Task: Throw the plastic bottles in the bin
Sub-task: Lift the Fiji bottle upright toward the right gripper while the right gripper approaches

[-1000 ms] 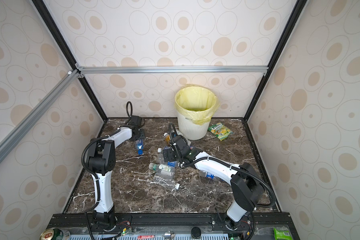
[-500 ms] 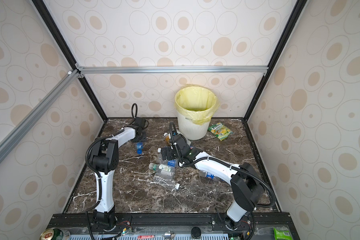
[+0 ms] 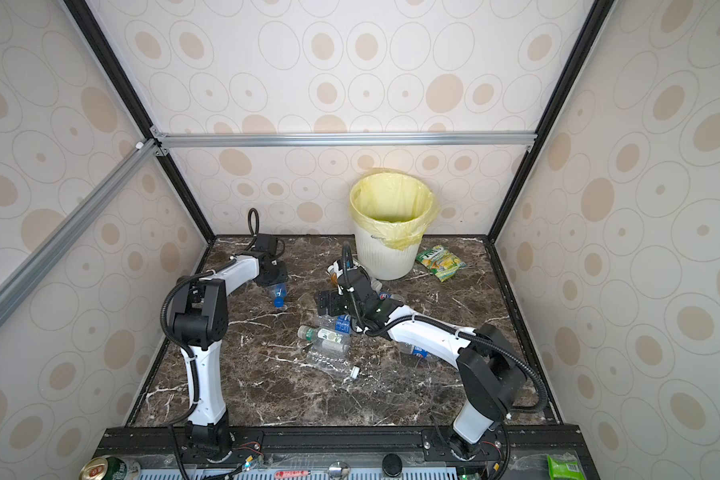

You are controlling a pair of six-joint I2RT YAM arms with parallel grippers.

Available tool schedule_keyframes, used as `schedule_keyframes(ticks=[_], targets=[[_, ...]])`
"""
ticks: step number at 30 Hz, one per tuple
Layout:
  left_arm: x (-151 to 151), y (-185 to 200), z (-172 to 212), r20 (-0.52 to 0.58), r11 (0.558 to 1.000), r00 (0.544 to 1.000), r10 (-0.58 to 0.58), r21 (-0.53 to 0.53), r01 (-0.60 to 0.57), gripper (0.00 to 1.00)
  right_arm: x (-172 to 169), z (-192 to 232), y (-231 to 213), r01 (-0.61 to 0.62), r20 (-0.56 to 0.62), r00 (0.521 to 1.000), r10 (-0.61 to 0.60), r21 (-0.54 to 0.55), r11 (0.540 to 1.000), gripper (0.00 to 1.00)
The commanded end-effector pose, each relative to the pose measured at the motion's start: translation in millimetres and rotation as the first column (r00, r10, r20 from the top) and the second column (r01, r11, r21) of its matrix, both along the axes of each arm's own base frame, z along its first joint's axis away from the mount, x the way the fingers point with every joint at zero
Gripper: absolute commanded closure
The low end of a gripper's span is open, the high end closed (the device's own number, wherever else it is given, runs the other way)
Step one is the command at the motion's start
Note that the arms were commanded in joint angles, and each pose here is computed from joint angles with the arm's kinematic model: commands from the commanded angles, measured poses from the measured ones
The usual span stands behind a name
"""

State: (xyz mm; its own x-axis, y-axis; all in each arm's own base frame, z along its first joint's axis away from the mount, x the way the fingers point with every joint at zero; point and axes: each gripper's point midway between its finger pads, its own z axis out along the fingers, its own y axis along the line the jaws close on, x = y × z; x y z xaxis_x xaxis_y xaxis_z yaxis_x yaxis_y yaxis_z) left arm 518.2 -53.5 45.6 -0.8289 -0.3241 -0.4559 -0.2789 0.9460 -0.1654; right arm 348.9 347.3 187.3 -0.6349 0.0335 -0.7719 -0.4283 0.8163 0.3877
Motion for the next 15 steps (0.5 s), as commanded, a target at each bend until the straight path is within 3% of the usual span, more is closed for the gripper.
schedule_keyframes(ticks=[1,6,11,15], targets=[[9,-22,45,0.124,0.981,0.992,0.004,-0.195,0.02,0.56,5,2,7,0.035,-0.003,0.999,-0.035,0.052,0.998,0.03],[3,-51,75,0.213,0.911,0.977,0.008,-0.405,0.081,0.56,15,9,17,0.069,-0.003,0.998,-0.069,0.108,0.992,0.03],[-5,-80,105,0.279,0.79,0.96,0.001,-0.589,0.17,0.56,28,12,30,0.093,-0.013,0.996,-0.092,0.151,0.984,0.03],[-9,-92,119,0.305,0.715,0.952,0.008,-0.668,0.208,0.56,34,12,42,0.096,-0.004,0.995,-0.096,0.137,0.986,0.03]])
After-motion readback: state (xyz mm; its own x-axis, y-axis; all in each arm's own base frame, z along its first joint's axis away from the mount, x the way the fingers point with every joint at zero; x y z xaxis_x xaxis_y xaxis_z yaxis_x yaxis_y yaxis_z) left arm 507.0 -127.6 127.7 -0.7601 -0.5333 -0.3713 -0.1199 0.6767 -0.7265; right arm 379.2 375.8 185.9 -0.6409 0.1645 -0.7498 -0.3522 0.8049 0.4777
